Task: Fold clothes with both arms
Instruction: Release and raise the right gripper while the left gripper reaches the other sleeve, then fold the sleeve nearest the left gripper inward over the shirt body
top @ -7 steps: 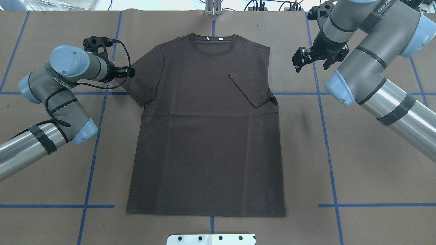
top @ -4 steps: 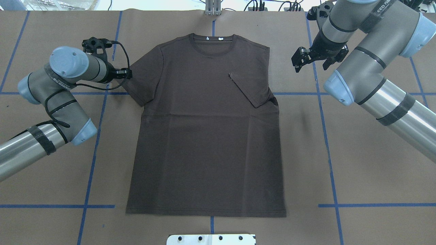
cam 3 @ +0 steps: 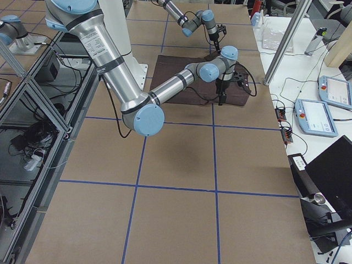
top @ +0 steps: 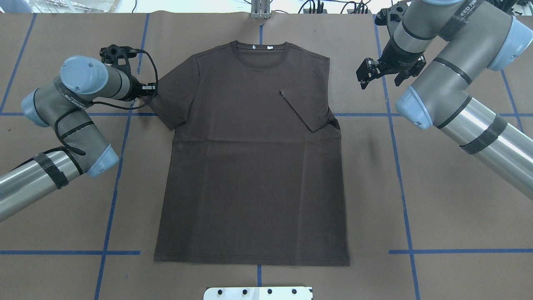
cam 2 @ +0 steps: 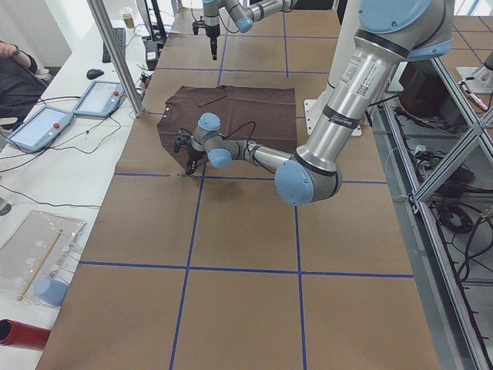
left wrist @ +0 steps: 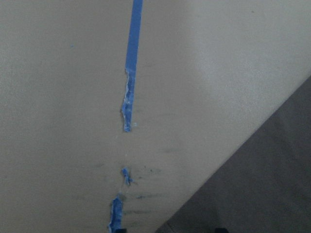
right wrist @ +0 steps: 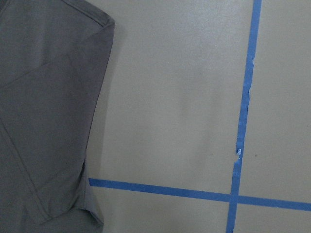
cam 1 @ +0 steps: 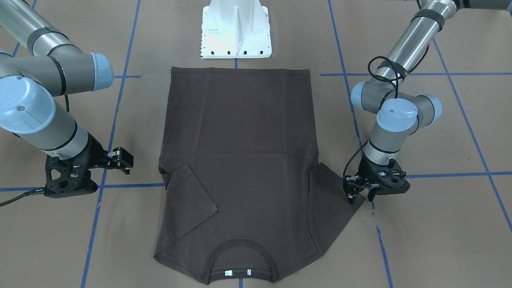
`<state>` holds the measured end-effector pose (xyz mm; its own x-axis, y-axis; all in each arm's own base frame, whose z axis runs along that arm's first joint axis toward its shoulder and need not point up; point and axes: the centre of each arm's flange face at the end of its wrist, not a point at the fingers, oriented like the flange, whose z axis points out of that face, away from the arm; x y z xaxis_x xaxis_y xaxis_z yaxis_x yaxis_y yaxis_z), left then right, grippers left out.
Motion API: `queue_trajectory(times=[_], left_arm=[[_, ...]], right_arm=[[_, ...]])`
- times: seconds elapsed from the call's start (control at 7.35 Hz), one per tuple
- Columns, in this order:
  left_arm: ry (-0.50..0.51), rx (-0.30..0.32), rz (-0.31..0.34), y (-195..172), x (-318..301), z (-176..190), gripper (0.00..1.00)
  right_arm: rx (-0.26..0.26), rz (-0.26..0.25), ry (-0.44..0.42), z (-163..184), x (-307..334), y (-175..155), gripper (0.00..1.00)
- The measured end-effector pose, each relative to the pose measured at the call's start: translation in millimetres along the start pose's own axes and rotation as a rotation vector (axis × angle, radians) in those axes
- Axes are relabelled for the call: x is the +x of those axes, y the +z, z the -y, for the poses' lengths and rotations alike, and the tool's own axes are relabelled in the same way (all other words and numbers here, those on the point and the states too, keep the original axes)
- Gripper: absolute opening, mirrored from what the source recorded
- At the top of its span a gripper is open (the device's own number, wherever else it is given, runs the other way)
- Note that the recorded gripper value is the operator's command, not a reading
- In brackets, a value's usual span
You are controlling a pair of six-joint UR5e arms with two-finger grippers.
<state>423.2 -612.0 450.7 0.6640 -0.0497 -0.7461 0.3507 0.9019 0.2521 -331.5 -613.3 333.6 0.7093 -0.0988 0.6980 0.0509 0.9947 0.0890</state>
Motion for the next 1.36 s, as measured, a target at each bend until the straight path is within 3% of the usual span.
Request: queue_trajectory(times=[0.54, 0.82, 1.09, 1.36], left_arm=[[-0.002, -0.006, 0.000, -9, 18, 5, 0.00], [-0.023, -0.026, 0.044, -36, 76, 31, 0.00], [-0.091, -0.032, 0.045, -66, 141, 53, 0.00], [-0.175, -0.056, 0.027, -60, 201, 44, 0.00]], right_arm=[[0.000, 0.000, -0.001, 0, 0, 0, 1.00], [0.000, 0.001, -0.001, 0, -1, 0, 1.00], [0.001, 0.003, -0.001, 0, -2, 0, 1.00], [0.000, 0.003, -0.001, -1, -2, 0, 1.00]])
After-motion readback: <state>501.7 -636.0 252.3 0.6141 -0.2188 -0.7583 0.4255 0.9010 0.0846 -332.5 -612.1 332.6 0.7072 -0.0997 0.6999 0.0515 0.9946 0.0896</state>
